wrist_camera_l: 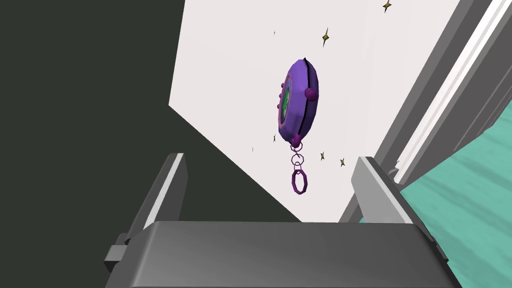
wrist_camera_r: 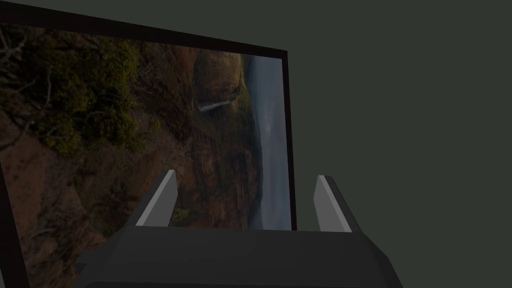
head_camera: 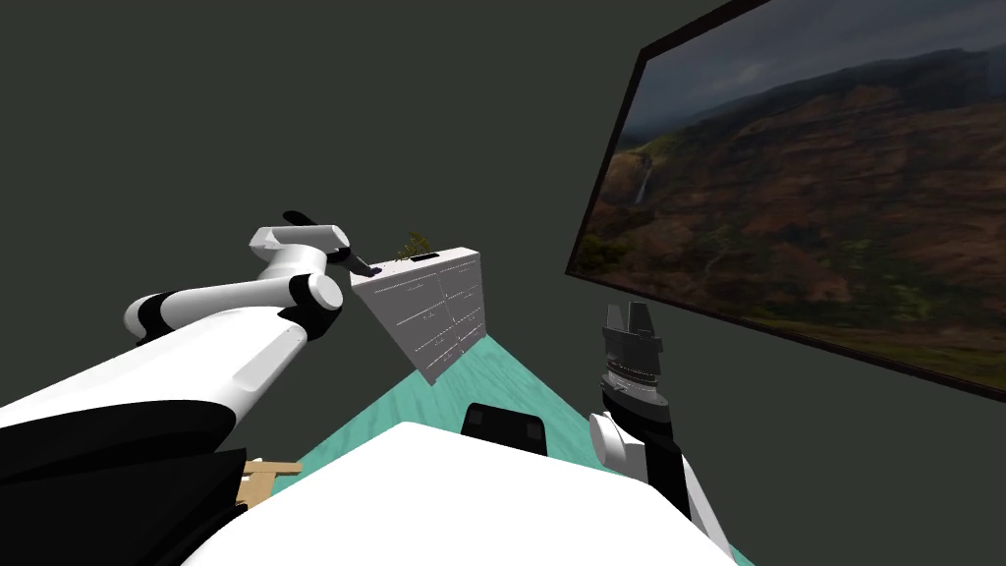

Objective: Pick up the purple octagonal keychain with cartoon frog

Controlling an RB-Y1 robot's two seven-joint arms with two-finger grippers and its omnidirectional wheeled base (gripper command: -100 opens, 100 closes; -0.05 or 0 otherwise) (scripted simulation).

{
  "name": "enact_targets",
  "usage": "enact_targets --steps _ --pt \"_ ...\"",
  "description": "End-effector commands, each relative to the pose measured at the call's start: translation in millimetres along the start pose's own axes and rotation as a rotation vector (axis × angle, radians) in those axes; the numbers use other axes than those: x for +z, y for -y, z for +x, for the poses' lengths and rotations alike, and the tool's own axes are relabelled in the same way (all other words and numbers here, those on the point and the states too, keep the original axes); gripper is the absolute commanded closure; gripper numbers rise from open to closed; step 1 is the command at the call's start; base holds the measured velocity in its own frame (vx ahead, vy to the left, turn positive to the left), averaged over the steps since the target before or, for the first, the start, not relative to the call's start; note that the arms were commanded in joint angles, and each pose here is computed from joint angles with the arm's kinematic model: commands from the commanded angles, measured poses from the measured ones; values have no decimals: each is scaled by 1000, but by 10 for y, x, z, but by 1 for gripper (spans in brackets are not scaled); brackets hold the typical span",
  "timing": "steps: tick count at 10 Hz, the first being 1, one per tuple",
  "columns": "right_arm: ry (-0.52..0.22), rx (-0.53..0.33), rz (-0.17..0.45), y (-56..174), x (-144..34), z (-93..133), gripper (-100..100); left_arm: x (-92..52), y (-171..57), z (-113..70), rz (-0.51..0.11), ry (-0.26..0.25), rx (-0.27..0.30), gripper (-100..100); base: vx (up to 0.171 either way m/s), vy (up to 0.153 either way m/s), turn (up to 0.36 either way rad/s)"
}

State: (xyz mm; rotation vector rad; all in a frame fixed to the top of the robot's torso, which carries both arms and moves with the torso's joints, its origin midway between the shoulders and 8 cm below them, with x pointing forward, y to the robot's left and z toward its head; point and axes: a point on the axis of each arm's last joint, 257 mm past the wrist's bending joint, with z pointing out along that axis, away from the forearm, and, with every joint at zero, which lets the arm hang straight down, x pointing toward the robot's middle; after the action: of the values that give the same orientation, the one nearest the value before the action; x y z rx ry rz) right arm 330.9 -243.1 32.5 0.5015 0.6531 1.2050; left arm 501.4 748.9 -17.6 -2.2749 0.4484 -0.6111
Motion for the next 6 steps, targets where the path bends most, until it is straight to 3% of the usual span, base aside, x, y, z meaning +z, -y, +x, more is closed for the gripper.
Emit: enact_targets --steps 1,6 --pt "0 0 0 0 0 0 0 11 1 -31 -6 -13 16 -100 92 -56 94" --pt "0 0 0 0 0 0 0 40 15 -124 -20 -60 42 -100 108 -59 124"
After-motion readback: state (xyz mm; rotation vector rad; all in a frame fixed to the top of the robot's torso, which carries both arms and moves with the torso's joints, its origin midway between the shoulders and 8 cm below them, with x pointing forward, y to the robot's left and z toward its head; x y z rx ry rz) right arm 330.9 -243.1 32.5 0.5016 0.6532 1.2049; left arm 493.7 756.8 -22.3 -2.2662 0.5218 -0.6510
